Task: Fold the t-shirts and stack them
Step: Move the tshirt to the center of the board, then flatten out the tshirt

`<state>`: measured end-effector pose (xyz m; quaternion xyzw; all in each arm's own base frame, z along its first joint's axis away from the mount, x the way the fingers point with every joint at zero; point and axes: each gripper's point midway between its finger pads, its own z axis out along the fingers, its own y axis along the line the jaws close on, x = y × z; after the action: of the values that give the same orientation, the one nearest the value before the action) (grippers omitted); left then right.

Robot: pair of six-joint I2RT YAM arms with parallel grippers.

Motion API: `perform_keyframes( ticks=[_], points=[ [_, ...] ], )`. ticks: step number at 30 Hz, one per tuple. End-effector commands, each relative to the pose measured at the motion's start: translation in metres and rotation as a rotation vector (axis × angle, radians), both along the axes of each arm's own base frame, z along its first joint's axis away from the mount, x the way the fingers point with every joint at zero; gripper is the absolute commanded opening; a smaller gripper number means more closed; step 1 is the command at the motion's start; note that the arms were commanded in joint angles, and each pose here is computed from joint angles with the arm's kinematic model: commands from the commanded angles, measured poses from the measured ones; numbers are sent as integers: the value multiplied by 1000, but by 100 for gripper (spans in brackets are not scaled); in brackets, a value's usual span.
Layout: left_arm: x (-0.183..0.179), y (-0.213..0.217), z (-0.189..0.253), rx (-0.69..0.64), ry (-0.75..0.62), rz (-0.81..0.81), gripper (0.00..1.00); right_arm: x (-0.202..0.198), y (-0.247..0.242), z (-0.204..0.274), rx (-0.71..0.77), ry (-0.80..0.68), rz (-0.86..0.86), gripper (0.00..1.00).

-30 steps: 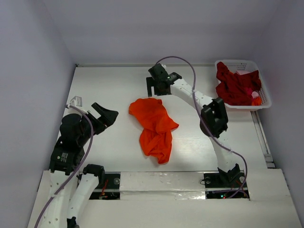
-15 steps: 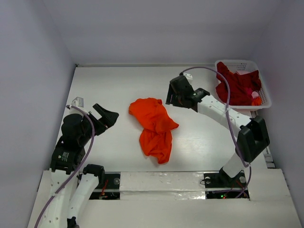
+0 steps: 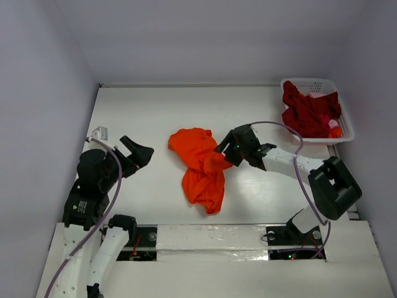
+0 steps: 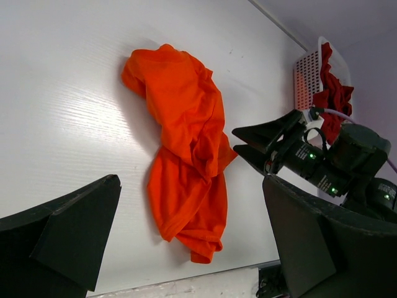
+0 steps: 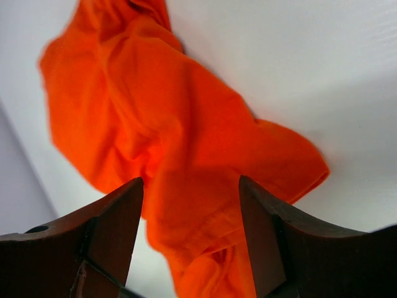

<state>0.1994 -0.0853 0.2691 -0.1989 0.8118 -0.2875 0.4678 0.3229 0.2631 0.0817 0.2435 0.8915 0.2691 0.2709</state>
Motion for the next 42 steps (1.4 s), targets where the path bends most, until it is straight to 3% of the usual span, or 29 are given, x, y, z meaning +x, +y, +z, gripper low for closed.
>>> perform_keyframes(
  ticks=[1, 11, 16, 33, 42],
  points=[
    [-2, 1, 14, 14, -46, -8, 99, 15, 11, 60, 244, -131, -95, 68],
    [0, -1, 11, 11, -42, -14, 99, -4, -21, 79, 253, -179, -187, 70],
    [-1, 0, 15, 12, -50, -10, 99, -10, -22, 70, 287, -142, -213, 71],
    [-6, 3, 22, 15, -66, -2, 99, -19, -43, 1, 200, 49, -388, 70],
    [-6, 4, 24, 18, -70, 0, 99, -31, -59, -18, 180, 77, -452, 68]
  ],
)
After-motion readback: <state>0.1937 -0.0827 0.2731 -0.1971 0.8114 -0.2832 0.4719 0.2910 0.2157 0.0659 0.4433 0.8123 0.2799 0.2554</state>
